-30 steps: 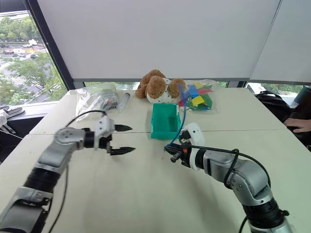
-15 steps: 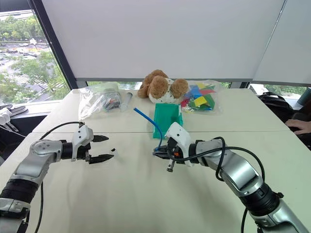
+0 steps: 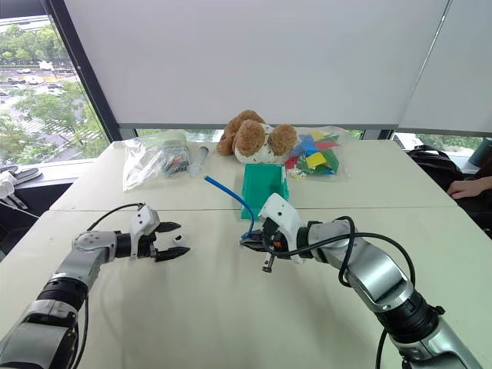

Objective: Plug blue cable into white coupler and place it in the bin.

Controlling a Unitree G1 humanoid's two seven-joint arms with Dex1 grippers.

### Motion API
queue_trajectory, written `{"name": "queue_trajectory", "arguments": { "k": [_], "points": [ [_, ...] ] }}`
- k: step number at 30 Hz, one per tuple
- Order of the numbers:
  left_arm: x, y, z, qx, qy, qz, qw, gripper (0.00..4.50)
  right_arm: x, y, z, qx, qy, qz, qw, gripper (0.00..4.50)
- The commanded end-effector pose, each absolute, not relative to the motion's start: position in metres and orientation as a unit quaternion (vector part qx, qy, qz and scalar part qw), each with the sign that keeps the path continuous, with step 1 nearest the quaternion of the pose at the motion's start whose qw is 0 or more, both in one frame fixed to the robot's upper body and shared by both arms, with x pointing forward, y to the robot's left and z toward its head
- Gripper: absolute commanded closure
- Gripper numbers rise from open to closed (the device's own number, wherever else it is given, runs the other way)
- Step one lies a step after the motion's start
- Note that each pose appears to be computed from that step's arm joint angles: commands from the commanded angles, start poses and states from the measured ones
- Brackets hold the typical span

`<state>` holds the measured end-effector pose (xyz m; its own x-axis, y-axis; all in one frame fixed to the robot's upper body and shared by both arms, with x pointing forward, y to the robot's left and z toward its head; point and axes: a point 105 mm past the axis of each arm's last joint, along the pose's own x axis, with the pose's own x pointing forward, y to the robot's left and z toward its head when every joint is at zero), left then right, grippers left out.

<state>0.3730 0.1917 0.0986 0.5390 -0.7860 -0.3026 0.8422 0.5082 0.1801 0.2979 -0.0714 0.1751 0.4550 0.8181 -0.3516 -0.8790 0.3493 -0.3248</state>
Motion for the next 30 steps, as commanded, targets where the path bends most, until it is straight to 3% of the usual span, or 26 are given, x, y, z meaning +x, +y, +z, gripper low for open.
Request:
{"name": "queue_trajectory", "arguments": {
  "k": [1,4,10,14,22,30],
  "points": [
    [0.373,0.190,0.102,0.160,0.077,-0.471,0.864,0.02,0.294,-0.072,0.190,-0.247,0.033,0.509,0.824,4.50],
    [0.373,0.191,0.099,0.163,0.075,-0.462,0.869,0.89,0.293,-0.073,0.190,-0.247,0.034,0.506,0.825,4.50],
    [0.369,0.185,0.101,0.156,0.063,-0.478,0.862,4.02,0.294,-0.075,0.193,-0.246,0.032,0.506,0.826,4.50],
    [0.361,0.156,0.112,0.147,0.039,-0.538,0.829,4.10,0.294,-0.078,0.204,-0.242,0.025,0.519,0.820,4.50],
    [0.334,0.060,0.105,0.169,0.030,-0.709,0.683,4.10,0.298,-0.081,0.209,-0.273,0.041,0.580,0.766,4.50],
    [0.333,0.035,0.079,0.218,0.064,-0.736,0.637,4.10,0.300,-0.077,0.186,-0.300,0.067,0.609,0.731,4.50]
  ]
}}
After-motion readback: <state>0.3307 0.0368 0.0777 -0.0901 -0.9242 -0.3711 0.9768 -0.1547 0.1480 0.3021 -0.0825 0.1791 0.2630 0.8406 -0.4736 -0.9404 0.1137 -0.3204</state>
